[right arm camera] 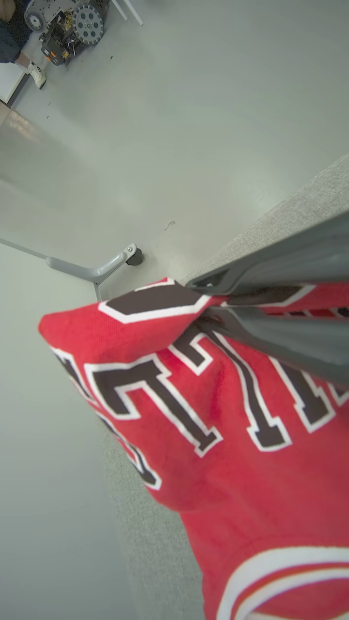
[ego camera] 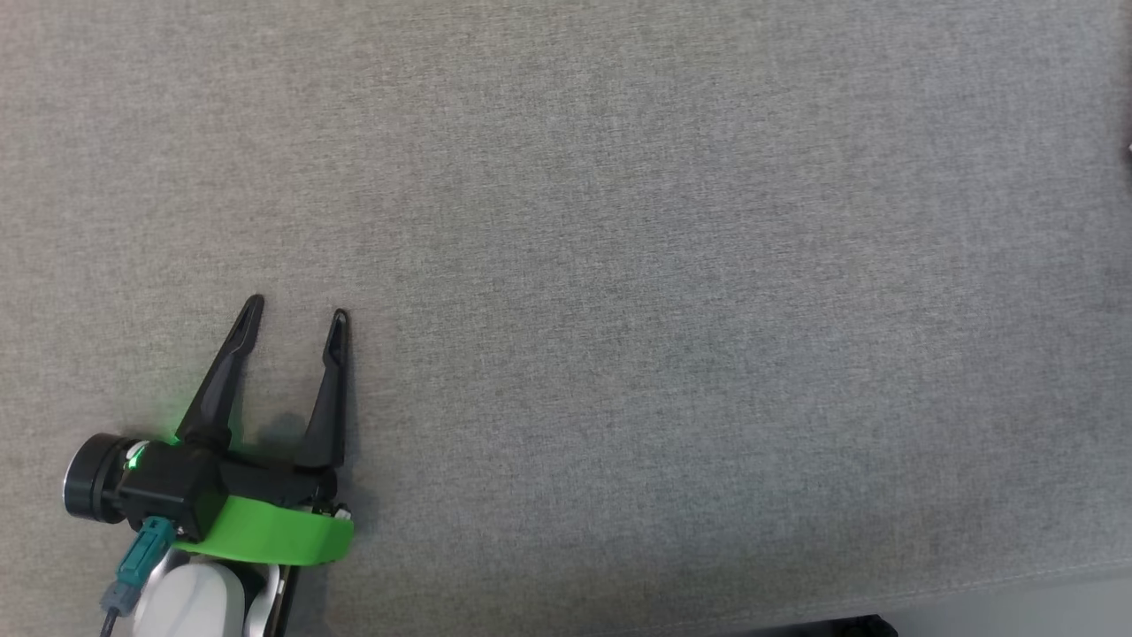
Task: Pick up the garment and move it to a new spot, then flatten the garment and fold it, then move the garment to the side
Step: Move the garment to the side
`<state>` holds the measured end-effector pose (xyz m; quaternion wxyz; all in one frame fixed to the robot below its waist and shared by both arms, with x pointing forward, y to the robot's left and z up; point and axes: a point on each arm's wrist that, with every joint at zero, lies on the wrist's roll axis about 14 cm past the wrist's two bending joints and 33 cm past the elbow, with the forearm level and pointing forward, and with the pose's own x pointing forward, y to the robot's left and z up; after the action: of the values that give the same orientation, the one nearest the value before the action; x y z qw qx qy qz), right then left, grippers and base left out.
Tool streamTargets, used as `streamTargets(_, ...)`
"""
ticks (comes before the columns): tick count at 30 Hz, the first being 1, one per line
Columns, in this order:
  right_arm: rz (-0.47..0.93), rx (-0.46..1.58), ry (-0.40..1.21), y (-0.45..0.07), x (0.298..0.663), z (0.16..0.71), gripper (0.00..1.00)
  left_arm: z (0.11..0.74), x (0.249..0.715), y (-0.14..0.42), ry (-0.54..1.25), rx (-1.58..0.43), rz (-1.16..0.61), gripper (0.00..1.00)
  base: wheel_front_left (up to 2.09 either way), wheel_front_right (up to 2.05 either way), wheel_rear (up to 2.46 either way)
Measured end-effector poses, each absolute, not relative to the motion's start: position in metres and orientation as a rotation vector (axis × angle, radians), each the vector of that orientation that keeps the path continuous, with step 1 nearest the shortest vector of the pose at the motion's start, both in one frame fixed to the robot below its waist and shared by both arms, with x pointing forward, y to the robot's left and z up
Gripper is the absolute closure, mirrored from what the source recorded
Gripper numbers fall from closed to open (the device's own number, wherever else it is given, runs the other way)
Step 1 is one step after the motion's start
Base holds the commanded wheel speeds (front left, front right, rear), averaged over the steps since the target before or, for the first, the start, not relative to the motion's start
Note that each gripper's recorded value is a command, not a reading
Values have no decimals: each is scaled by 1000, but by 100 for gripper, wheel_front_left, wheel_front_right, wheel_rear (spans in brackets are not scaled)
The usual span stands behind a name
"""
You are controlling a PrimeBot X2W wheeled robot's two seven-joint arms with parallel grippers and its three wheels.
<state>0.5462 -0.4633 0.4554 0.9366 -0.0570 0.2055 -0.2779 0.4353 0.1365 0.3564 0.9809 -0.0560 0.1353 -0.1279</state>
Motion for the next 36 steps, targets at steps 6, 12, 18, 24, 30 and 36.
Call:
streamTargets(6, -601, -215, 395, -473, 556, 472, 0, 356, 431, 148, 279, -106, -223, 0, 0, 0, 0)
streamTargets(12, -522, -355, 193, -450, 572, 516, 0, 365, 432, 146, 257, -130, -197, 0, 0, 0, 0)
streamTargets(18, -373, -370, 46, -405, 553, 526, 0, 380, 422, 137, 237, -166, -188, 0, 0, 0, 0)
streamTargets(24, -199, -304, -41, -339, 507, 520, 0, 401, 399, 149, 210, -178, -131, 0, 0, 0, 0)
streamTargets(30, -60, -191, -68, -272, 449, 508, 0, 425, 377, 167, 156, -178, -68, 0, 0, 0, 0)
streamTargets(36, 54, -101, -50, -214, 401, 497, 0, 451, 358, 179, 83, -194, -21, 0, 0, 0, 0)
